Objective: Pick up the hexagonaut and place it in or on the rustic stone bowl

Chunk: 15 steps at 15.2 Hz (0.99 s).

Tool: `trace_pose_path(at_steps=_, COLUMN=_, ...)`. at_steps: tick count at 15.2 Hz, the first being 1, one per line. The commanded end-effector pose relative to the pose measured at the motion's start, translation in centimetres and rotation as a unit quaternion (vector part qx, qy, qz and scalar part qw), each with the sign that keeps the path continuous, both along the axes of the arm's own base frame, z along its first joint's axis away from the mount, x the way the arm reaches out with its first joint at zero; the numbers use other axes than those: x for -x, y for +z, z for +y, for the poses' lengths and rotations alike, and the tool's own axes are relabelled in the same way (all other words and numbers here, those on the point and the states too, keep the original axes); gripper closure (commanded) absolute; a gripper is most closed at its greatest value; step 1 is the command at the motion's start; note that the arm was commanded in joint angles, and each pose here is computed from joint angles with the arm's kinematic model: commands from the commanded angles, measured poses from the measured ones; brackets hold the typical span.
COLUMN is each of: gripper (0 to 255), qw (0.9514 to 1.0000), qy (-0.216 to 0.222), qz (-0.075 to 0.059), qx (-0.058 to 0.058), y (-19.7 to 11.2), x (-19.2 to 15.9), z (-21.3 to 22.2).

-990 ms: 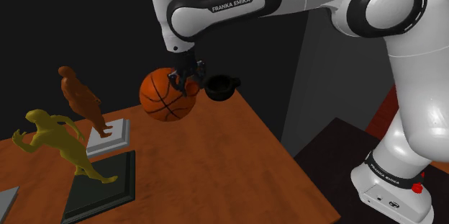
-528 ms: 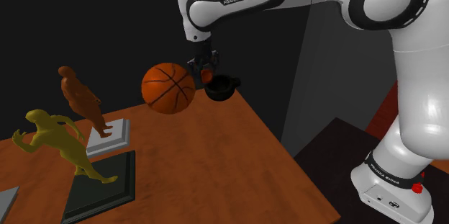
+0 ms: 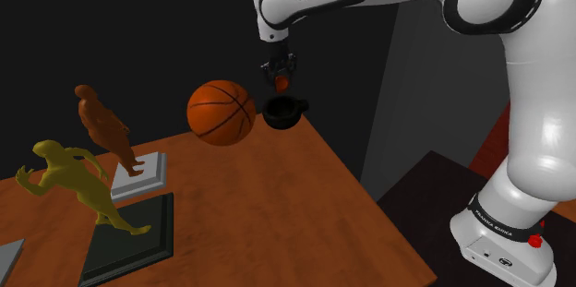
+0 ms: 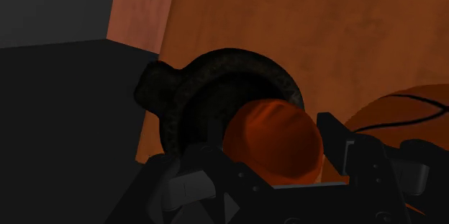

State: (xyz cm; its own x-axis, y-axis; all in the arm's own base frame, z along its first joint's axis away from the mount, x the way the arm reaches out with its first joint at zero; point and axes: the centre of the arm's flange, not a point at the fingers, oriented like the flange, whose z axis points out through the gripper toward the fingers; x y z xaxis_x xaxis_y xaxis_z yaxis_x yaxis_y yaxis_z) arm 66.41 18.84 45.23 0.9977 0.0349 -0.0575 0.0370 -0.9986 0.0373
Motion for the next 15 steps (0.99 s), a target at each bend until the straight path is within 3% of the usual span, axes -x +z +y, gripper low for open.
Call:
trace_pose_path(at_steps=1, gripper=255, qw=1.0000, qy=0.000, qz=0.000, qx=0.000, y=0.1, x=-1.5, z=-2.7)
trace_pose_path(at_steps=15, gripper=255, qw=1.0000, qy=0.000, qz=0.000, qx=0.000, y=-7.3, x=-1.5, z=-2.7)
